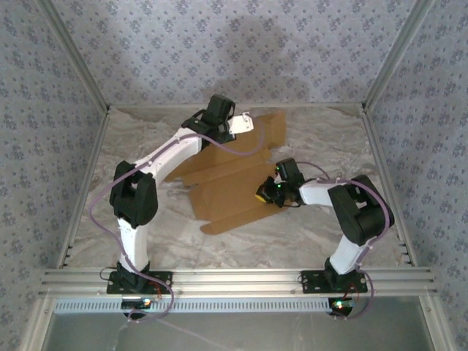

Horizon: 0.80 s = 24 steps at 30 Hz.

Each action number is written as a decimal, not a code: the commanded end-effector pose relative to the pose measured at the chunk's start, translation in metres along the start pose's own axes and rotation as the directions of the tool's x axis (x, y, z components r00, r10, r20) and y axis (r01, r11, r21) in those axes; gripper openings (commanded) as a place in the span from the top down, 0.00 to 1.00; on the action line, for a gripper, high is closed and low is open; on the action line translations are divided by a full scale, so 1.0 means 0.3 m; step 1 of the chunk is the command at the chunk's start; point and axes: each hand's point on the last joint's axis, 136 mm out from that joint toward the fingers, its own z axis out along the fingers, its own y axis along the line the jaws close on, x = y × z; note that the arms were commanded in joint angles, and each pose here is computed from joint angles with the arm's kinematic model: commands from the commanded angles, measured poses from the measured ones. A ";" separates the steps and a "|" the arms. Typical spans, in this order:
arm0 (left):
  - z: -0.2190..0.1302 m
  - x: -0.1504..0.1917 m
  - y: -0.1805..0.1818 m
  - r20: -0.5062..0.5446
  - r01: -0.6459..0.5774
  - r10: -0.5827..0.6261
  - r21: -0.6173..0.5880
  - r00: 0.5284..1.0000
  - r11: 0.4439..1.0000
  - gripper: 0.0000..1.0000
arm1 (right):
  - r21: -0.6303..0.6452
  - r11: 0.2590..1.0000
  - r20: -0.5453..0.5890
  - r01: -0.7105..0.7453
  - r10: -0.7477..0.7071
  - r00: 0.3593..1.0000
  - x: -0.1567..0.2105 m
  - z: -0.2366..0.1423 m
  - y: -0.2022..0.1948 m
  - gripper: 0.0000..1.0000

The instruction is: Fold the paper box

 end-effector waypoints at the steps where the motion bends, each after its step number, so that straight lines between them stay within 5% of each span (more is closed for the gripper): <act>1: -0.080 -0.088 -0.010 0.064 -0.084 0.089 -0.072 0.994 0.994 1.00 | 0.046 0.990 0.054 -0.136 0.133 0.990 -0.016 0.043 -0.054 1.00; 13: -0.070 -0.041 -0.216 0.011 -0.212 0.217 -0.160 0.976 0.964 1.00 | 0.055 0.985 0.089 -0.165 0.160 0.983 -0.027 0.068 -0.073 1.00; 24: 0.011 0.006 -0.207 -0.048 -0.250 0.248 -0.320 0.968 0.914 1.00 | -0.007 0.990 0.051 -0.141 0.141 0.989 -0.025 0.066 -0.011 1.00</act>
